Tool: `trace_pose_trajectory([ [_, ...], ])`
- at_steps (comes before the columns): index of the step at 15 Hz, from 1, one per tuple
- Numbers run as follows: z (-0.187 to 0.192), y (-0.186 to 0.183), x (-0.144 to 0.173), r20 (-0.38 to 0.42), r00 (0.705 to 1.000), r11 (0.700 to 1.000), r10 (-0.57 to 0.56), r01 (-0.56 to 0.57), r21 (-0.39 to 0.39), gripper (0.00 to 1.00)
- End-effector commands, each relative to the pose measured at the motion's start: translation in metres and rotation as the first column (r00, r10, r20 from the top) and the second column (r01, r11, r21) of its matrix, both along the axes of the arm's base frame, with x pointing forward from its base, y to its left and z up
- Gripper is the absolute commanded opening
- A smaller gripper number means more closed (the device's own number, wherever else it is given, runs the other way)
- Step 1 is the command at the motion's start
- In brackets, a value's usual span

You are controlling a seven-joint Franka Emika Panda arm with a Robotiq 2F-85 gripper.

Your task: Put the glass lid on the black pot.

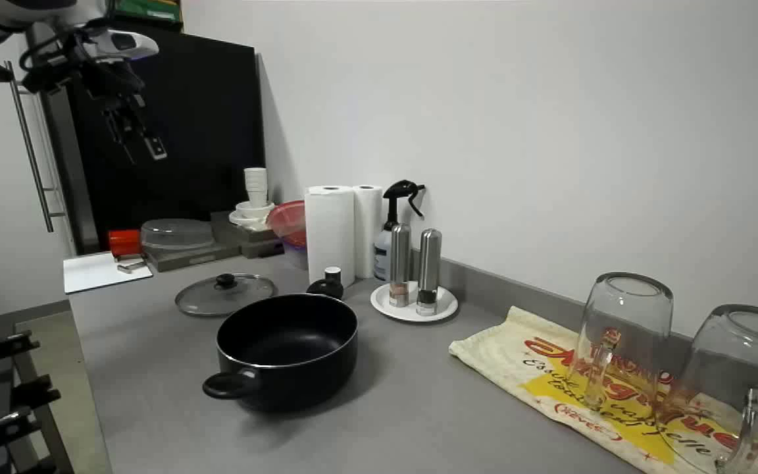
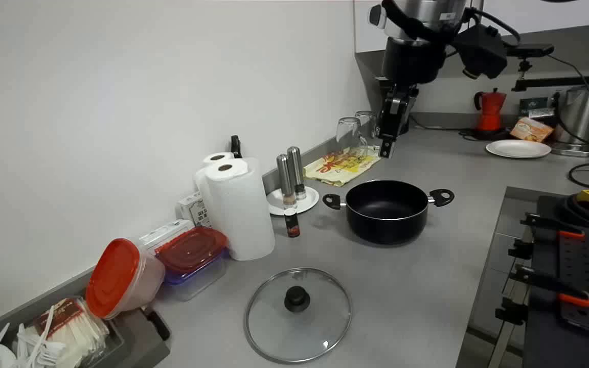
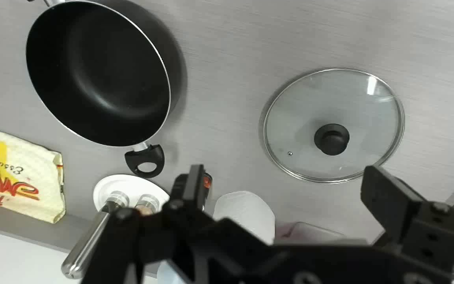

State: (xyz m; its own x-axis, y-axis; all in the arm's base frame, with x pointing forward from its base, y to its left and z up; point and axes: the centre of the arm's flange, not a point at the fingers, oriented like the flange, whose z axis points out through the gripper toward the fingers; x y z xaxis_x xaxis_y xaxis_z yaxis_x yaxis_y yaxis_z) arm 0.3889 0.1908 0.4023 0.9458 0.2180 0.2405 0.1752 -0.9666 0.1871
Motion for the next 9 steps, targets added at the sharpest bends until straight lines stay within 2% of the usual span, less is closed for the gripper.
trace_pose_trajectory([
  [1, 0.0, 0.0, 0.0, 0.0, 1.0, 1.0, 0.0, 0.0, 0.0, 1.0],
  [5, 0.0, 0.0, 0.0, 0.0, 1.0, 1.0, 0.0, 0.0, 0.0, 1.0],
  [9, -0.017, 0.029, 0.015, -0.049, 0.997, 0.998, 0.064, -0.065, -0.014, 1.0],
])
